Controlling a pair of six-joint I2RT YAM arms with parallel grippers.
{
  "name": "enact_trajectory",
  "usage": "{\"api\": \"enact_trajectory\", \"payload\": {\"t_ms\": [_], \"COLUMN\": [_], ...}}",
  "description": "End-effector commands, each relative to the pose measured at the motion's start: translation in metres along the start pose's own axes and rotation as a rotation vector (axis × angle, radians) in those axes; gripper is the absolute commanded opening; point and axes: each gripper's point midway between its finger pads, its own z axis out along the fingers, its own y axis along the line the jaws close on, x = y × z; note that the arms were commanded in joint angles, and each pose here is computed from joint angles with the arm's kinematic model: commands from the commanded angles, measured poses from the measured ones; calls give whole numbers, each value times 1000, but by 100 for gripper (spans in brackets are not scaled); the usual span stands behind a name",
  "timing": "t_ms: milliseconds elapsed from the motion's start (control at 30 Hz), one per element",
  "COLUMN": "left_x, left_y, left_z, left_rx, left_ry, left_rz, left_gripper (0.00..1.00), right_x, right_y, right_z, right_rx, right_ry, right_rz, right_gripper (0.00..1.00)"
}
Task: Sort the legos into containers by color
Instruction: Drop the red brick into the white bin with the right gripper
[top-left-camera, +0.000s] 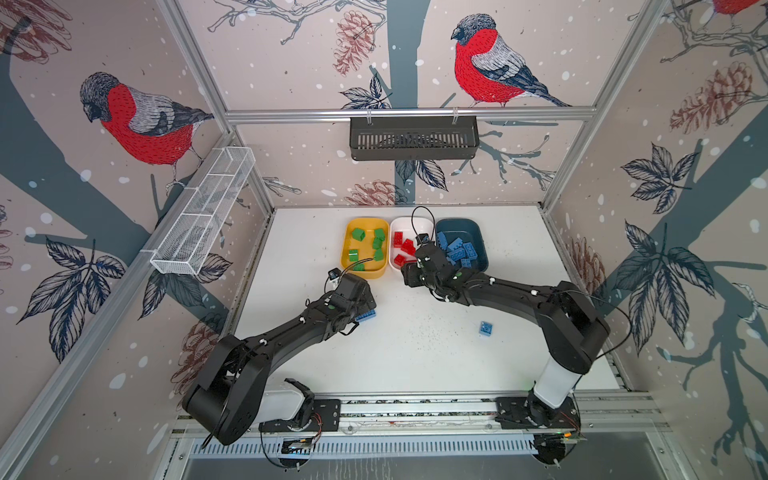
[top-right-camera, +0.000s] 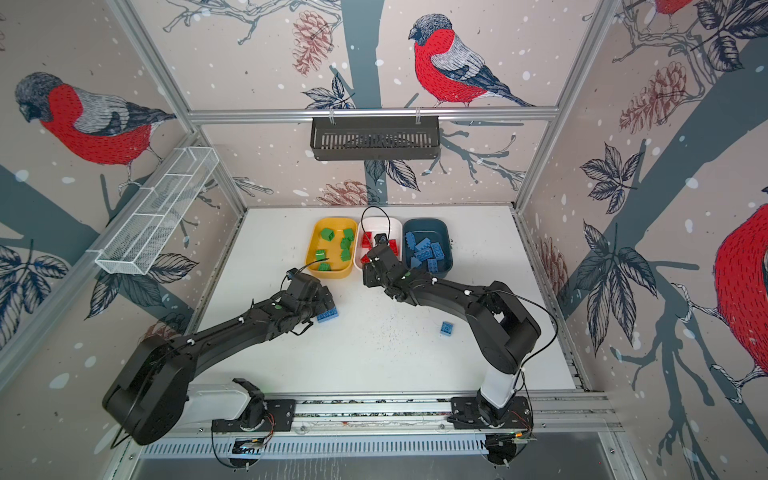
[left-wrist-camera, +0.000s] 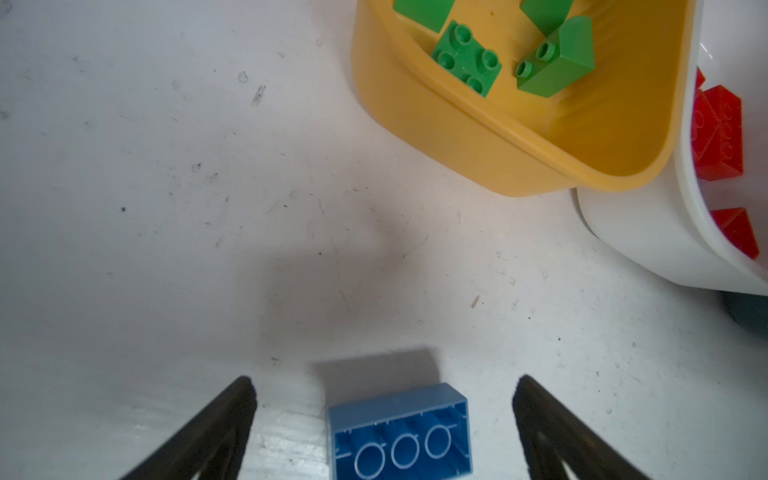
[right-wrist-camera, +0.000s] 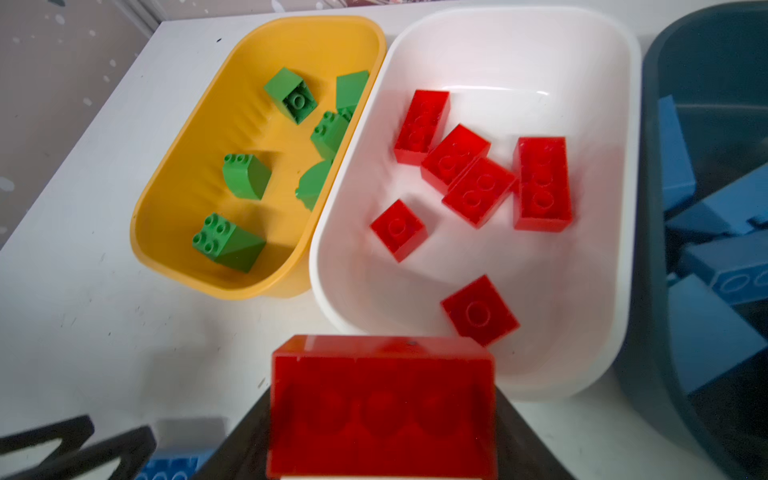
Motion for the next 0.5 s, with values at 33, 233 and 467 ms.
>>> {"api": "enact_trajectory", "payload": {"t_ms": [33, 233, 467], "left_x": [1, 10, 19], "left_y": [-1, -5, -5], "left_z": [-3, -2, 0], "left_rx": [-9, -24, -79], "left_ry": [10, 31, 35], "left_rz": [47, 100, 109], "left_gripper": [97, 97, 97], "right_x": [-15, -32, -47], "right_y": [-16, -14, 4], "right_z": [16, 50, 85], "right_rx": [45, 3, -36], "right_ry": [3, 39, 54], "right_rz": [-45, -136, -142], "right_gripper": [50, 54, 79]}}
